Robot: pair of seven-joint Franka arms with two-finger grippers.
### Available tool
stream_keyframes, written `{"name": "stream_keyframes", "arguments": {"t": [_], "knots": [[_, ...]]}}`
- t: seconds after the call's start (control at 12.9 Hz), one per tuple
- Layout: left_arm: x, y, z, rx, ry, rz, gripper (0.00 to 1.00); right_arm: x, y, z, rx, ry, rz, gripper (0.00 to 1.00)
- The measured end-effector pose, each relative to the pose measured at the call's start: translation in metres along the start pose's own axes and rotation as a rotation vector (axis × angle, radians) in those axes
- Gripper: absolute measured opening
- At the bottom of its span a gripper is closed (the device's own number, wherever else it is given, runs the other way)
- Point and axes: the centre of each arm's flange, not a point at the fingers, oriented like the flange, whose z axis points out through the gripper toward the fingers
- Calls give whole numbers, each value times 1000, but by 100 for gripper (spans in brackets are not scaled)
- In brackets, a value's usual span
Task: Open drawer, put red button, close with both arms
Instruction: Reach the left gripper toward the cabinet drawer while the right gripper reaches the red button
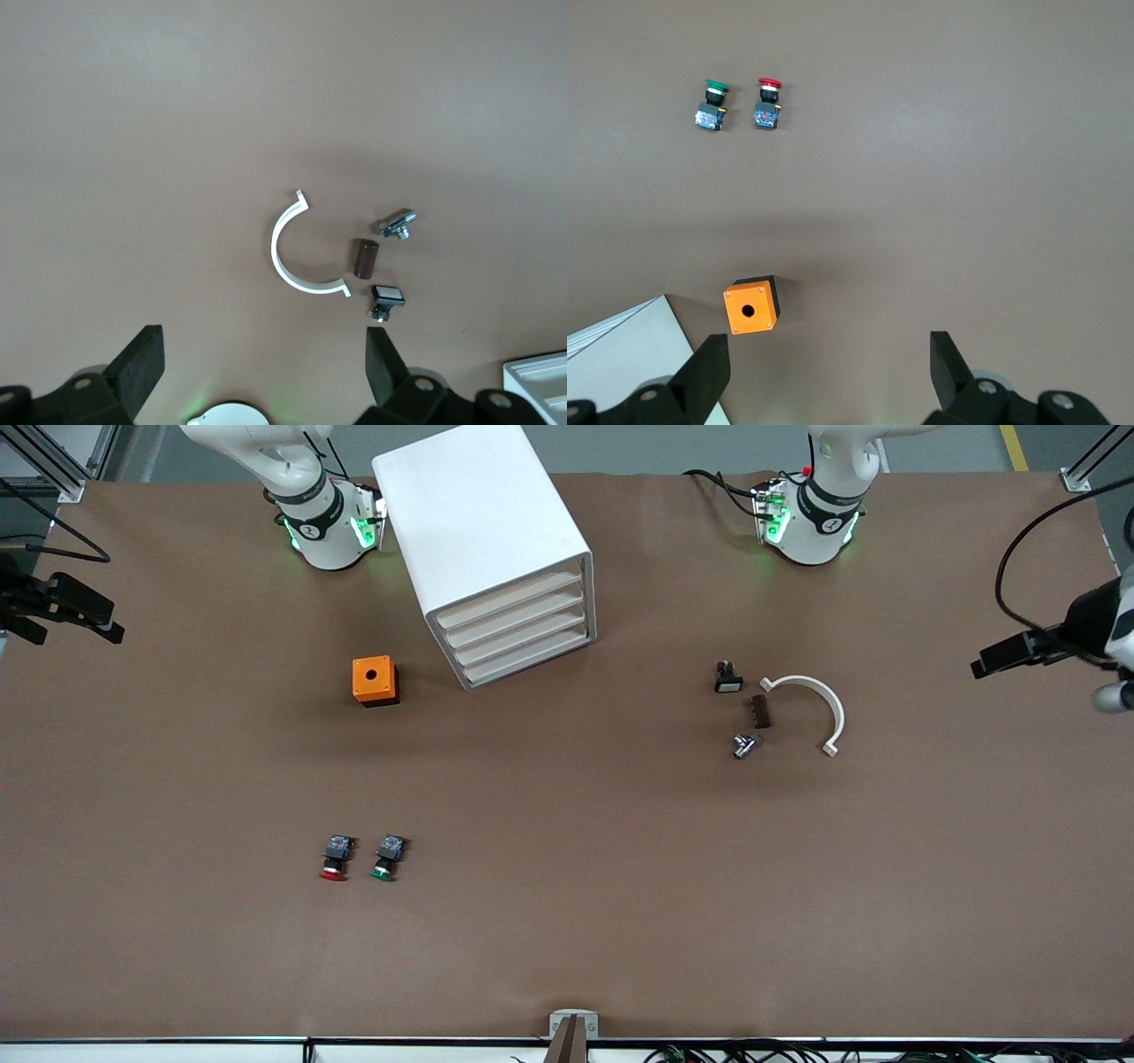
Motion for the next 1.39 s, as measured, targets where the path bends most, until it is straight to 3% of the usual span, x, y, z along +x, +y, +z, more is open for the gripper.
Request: {"name": "stream_keyframes", "arguments": {"t": [0.31, 0.62, 0.93, 1.16, 1.39], "knots": [[48, 0, 95, 18, -172, -10, 100, 0, -1, -2, 0, 7, -2, 100], [69, 4, 155, 35, -275, -36, 100, 0, -3, -18, -3, 45, -6, 100], [69, 41, 184, 85, -315, -153, 100, 20, -8, 12, -7, -7, -14, 100], [54, 109, 213, 173, -333, -262, 100, 49, -6, 50, -16, -24, -9, 100], [40, 165, 238, 247, -329, -364, 100, 74, 5, 103, -26, -92, 10, 100]]}}
